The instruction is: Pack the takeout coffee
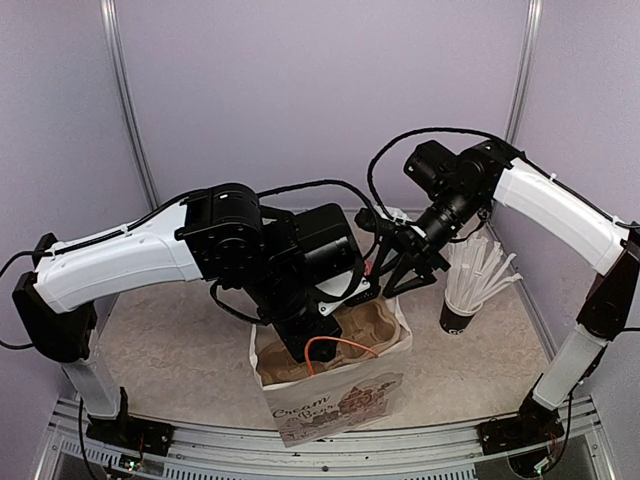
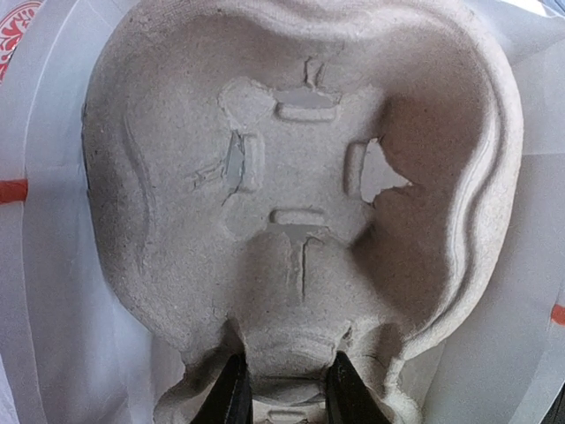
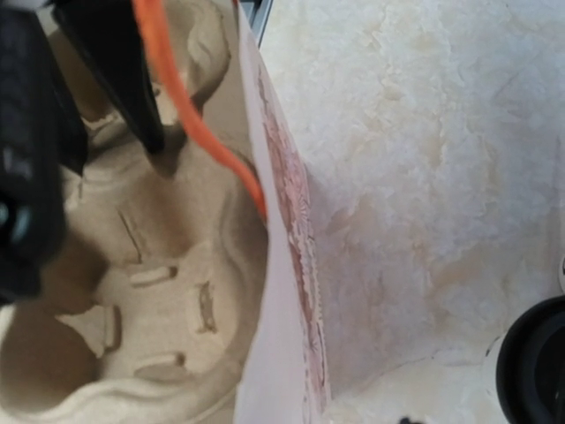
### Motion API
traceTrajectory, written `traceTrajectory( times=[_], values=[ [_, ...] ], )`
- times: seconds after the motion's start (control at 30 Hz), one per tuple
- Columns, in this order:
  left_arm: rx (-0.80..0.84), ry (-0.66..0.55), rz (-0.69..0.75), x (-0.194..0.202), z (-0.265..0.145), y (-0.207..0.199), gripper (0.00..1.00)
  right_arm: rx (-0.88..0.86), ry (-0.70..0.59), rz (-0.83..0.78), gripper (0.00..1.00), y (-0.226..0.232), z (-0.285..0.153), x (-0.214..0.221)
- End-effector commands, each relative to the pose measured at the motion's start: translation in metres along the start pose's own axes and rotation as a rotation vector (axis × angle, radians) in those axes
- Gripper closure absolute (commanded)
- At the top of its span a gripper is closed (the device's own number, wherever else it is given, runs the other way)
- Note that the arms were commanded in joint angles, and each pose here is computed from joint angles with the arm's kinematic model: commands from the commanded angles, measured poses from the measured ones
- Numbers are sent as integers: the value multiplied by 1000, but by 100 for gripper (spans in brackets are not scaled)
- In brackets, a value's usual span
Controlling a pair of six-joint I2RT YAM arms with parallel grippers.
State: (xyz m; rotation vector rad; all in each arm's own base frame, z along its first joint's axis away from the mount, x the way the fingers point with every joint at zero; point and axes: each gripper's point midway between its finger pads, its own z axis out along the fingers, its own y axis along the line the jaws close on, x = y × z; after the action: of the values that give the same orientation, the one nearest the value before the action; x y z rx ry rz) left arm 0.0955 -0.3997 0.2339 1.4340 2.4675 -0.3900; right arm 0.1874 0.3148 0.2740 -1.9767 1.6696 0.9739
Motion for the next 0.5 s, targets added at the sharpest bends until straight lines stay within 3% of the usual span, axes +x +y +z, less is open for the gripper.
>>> traceTrajectory(
  times=[0.0,0.17,0.47],
  values=[
    [16,-9,-17,3,-15,-2,84,12,10,-18,45,8,-9,2],
    [41,-101,-27,-9,-46,-6,84,43,46,-15,45,3,-10,9],
    [26,29,-38,19,-12,0,84,96,73,-39,45,-2,-20,15]
  ],
)
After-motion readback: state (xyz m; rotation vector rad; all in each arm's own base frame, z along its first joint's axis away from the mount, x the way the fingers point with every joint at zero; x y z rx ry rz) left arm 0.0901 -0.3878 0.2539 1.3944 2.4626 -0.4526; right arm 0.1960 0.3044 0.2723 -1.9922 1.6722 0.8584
